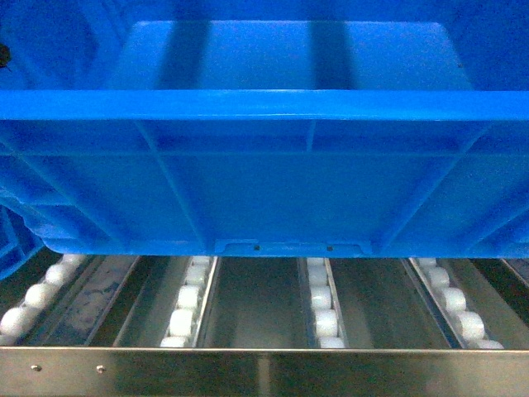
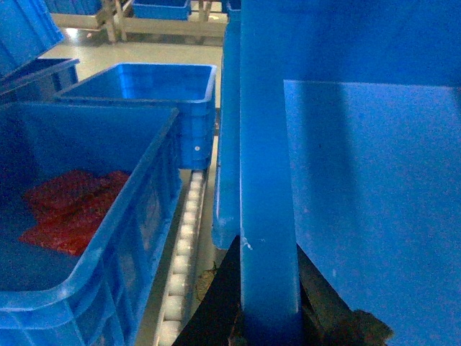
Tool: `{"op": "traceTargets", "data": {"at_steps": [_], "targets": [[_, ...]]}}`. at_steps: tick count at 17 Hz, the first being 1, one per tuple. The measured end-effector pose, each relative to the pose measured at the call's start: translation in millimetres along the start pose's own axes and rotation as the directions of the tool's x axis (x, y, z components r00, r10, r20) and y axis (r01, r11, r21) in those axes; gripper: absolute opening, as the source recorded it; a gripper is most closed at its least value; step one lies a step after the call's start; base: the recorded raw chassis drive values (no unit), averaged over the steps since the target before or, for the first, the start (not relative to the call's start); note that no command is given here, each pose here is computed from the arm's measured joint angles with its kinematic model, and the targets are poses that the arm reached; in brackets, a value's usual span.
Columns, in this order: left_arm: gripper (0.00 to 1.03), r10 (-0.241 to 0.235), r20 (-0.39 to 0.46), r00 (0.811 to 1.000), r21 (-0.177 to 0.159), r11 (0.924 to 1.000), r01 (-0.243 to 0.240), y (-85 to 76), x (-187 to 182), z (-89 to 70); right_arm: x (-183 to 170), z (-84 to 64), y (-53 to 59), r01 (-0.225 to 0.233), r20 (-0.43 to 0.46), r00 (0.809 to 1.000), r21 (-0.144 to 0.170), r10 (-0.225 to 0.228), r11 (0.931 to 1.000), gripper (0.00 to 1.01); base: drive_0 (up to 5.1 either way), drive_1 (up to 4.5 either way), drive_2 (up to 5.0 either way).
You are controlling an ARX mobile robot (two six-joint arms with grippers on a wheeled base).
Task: Place box next to blue box on left shelf
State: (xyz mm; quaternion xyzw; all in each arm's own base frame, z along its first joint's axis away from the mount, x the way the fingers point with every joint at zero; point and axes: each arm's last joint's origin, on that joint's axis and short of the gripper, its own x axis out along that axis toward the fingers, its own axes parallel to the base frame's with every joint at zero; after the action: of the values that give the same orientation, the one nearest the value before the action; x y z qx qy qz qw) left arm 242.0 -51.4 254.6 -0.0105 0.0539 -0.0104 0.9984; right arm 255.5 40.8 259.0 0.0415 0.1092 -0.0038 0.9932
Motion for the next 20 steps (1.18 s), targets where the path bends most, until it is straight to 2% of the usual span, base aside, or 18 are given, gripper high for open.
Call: {"op": "traceTargets", "data": {"at_steps": [2, 5, 6, 7, 9, 12, 13, 14, 15, 16, 17, 18, 20], "targets": [[0.09, 0.0, 0.0, 1.0, 0.0, 1.0, 0.0, 0.0, 0, 0.0, 0, -0.4, -0.2, 0.01, -0.003, 1.0, -0.005, -0.01, 0.9999, 0.08, 0.0, 0.0, 0.0], [0.09, 0.006, 0.005, 1.0, 0.009, 0.9999, -0.006, -0.3, 0, 0.4, -1, -0.1, 4.9, 0.064, -0.014, 0.998, -0.028, -0.064, 0.9976, 0.08, 0.0, 0.0, 0.0], [0.09, 0.03, 0.002, 1.0, 0.025, 0.9992, -0.031, -1.4, 1, -0.8, -2, -0.1, 6.1, 0.108, -0.018, 0.994, -0.047, -0.109, 0.993, 0.08, 0.0, 0.0, 0.0], [0.09, 0.035, 0.001, 0.999, 0.029, 0.999, -0.035, -2.3, 1, -1.5, -2, 1.3, 5.9, 0.141, -0.01, 0.99, -0.06, -0.142, 0.9882, 0.08, 0.0, 0.0, 0.0], [0.09, 0.037, 0.0, 0.999, 0.031, 0.9988, -0.037, -5.8, 3, -3.3, -1, 4.5, 3.9, 0.148, -0.025, 0.988, -0.066, -0.15, 0.9867, 0.09, 0.0, 0.0, 0.0], [0.09, 0.033, -0.079, 0.996, 0.032, 0.999, -0.03, -17.0, 18, -7.1, 19, 16.2, -10.5, 0.127, -0.154, 0.979, -0.065, -0.136, 0.9898, 0.09, 0.0, 0.0, 0.0], [0.09, 0.039, -0.135, 0.99, 0.039, 0.9986, -0.034, -26.2, 32, -15.1, 41, 12.3, -22.9, 0.105, -0.246, 0.962, -0.055, -0.115, 0.993, 0.08, 0.0, 0.0, 0.0], [0.09, 0.037, -0.2, 0.979, 0.069, 0.9974, -0.023, -40.5, 53, -19.6, 67, 6.4, -33.9, 0.096, -0.33, 0.938, -0.046, -0.106, 0.9943, 0.08, 0.0, 0.0, 0.0], [0.09, 0.043, -0.259, 0.965, 0.099, 0.995, -0.018, -47.4, 69, -18.1, 80, 3.4, -35.3, 0.082, -0.385, 0.918, -0.045, -0.093, 0.9956, 0.08, 0.0, 0.0, 0.0], [0.09, 0.023, -0.33, 0.944, 0.094, 0.9955, 0.009, -46.2, 90, -32.0, 92, -8.5, -37.5, 0.089, -0.431, 0.897, -0.049, -0.101, 0.9949, 0.08, 0.0, 0.0, 0.0], [0.09, 0.001, -0.405, 0.914, 0.086, 0.9956, 0.037, -44.1, 104, -45.9, 101, -20.4, -38.7, 0.091, -0.487, 0.867, -0.051, -0.104, 0.9945, 0.08, 0.0, 0.0, 0.0], [0.09, -0.007, -0.425, 0.905, 0.081, 0.9957, 0.046, -41.5, 108, -48.6, 104, -22.1, -38.7, 0.086, -0.498, 0.861, -0.048, -0.099, 0.9951, 0.08, 0.0, 0.0, 0.0], [0.09, -0.011, -0.43, 0.903, 0.078, 0.9957, 0.05, -40.5, 110, -48.4, 105, -22.5, -38.9, 0.087, -0.499, 0.861, -0.049, -0.1, 0.995, 0.08, 0.0, 0.0, 0.0]]}}
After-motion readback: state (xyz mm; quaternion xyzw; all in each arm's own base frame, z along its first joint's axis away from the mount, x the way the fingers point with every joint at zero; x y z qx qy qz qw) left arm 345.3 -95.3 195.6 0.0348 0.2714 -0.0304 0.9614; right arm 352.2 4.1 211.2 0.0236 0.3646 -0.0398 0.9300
